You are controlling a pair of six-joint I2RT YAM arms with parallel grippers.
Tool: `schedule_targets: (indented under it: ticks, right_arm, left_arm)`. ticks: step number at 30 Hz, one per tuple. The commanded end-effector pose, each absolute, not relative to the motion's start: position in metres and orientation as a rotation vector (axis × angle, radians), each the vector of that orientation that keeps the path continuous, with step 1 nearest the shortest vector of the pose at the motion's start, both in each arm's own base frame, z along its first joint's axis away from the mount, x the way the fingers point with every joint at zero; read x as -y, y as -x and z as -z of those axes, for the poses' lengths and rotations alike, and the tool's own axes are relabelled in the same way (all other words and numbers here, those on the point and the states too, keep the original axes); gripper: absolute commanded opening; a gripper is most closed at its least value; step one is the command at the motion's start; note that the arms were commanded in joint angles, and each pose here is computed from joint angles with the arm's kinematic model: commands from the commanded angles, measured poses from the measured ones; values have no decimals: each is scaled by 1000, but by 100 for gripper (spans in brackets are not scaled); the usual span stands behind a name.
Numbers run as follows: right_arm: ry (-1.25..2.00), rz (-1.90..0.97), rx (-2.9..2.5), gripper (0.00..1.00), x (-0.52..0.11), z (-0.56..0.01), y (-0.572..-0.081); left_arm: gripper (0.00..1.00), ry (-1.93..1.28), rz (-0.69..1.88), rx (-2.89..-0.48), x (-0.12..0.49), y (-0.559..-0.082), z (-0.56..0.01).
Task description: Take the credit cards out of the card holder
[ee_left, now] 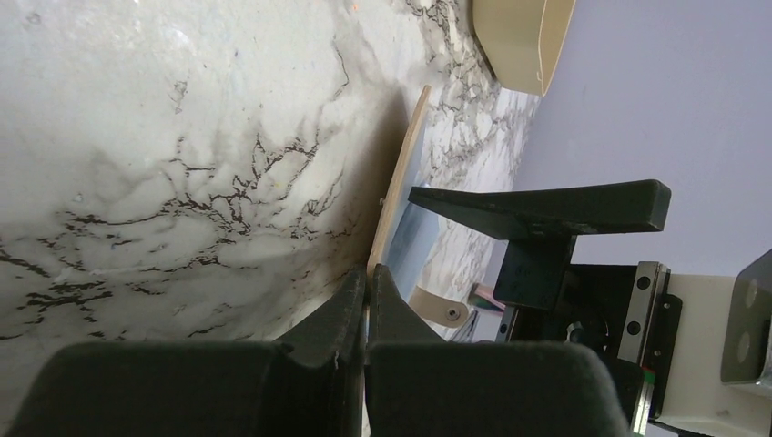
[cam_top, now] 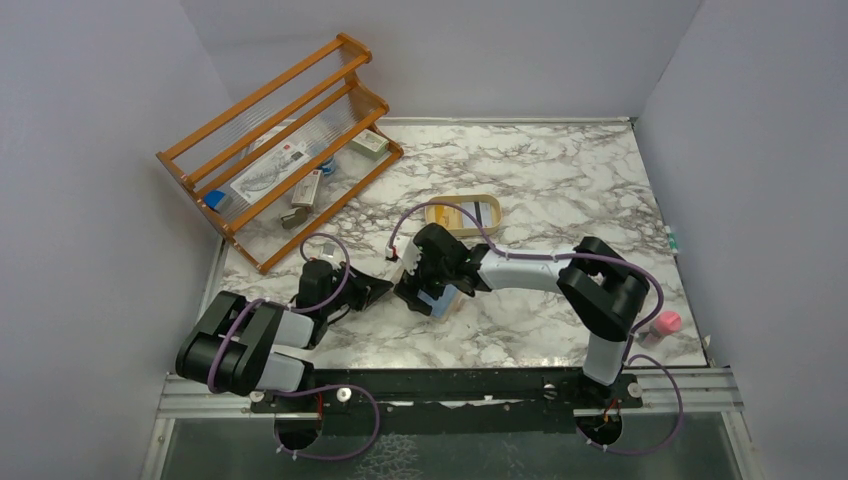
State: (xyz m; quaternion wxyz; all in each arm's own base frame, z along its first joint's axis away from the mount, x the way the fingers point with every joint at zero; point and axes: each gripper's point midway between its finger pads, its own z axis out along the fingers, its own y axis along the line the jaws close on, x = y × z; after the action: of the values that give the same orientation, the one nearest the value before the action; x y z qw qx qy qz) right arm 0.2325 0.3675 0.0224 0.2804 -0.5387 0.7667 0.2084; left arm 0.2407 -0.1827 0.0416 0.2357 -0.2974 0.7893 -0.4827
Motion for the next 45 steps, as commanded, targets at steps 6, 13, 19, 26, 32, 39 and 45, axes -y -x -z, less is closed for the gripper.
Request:
schedule_targets:
  ticks: [6,13,19,26,32,39,45]
  right_arm:
    - [1185,-686,-2086,96,-361,-69,-242]
    - [1012,-578,-2189,94,-368,-64,-271]
    - [921,-479,-2210,94,-373,-59,-291]
    - [915,-385,-2238,94,-373,-44,-299]
    - [936,-336,-2248,94,-369,-35,-295]
    - [965,-299,-2251,94,-361,-35,-287]
    - [990,-285,-2273,94,-346,-28,-273]
  left_arm:
    - [0,749,1268,-2140,187,-241,-46]
    - [0,707,1226,-2156,195,-236,-47]
    - [0,687,1223,-2167,201,-235,-47]
    - [0,678,1217,-2172,204,-236,-46]
    - [0,679,1208,-2176,204,-236,-45]
    - [0,686,1184,-2172,202,-240,-43]
    - [0,703,1156,-2177,199,-242,-39]
